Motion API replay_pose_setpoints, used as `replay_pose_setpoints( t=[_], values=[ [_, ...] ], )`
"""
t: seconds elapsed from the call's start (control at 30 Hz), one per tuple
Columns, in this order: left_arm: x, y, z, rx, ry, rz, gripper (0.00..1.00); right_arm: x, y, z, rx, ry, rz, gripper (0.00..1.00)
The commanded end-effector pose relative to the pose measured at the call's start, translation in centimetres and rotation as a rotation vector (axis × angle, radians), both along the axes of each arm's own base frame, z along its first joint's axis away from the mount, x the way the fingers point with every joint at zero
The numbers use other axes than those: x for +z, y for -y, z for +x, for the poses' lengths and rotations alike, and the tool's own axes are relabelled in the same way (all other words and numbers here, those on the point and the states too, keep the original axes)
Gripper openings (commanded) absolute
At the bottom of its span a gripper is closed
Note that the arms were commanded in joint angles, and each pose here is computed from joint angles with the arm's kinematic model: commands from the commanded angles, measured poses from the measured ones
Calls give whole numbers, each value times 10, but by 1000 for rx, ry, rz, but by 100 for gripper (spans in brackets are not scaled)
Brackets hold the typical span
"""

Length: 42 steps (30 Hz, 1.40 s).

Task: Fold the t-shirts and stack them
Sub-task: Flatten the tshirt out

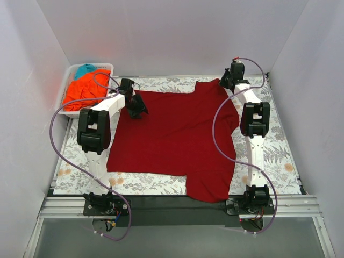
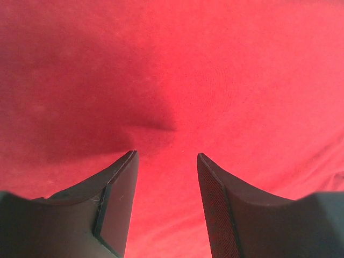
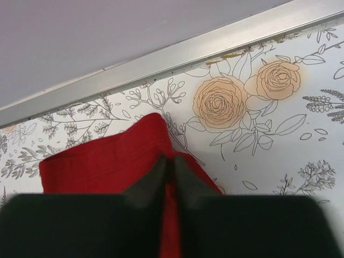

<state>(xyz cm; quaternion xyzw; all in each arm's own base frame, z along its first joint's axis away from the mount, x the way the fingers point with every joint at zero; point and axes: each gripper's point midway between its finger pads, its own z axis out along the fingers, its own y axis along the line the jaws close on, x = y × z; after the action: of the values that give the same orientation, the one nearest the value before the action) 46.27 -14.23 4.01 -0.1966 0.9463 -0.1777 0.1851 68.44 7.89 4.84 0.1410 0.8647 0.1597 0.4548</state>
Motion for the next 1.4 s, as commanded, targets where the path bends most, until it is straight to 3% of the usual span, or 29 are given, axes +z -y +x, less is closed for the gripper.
replay_pose_setpoints(
  t=[0.0,0.03,0.07,0.1,0.17,0.23,0.27,0.3,0.43,0.63,0.8,1.17,1.27,1.37],
  values=[
    [37,0,16,-4,89,-21,46,63,1,33,7,219,58,41],
    [41,2,16,-18,97,-28,47,68,-2,31,20,212,90,71],
    [50,6,14,-51,113,-48,47,74,-1,21,21,193,106,86],
    [53,9,11,-71,120,-55,47,80,3,13,23,182,118,95],
    [69,23,-4,-169,153,-82,47,99,10,-21,19,150,114,96],
    [70,37,-22,-245,164,-77,47,102,21,-55,-18,90,95,94],
    [75,55,-35,-317,184,-84,46,142,24,-73,-21,138,94,94],
    [90,68,-46,-366,221,-114,45,115,26,-99,-28,57,90,91],
    [93,121,-94,-516,217,-203,41,117,55,-170,-86,-46,67,84],
    [55,186,-147,-652,138,-101,35,67,60,-233,-79,-214,13,75],
    [33,199,-151,-618,77,-59,30,28,65,-252,-82,-329,-30,73],
    [-5,173,-150,-556,-1,95,29,-19,76,-264,-94,-448,-98,63],
    [-14,164,-150,-530,-26,137,26,-23,78,-265,-98,-458,-109,52],
    [-25,147,-148,-478,-66,186,20,-27,82,-261,-98,-467,-139,34]
  ],
)
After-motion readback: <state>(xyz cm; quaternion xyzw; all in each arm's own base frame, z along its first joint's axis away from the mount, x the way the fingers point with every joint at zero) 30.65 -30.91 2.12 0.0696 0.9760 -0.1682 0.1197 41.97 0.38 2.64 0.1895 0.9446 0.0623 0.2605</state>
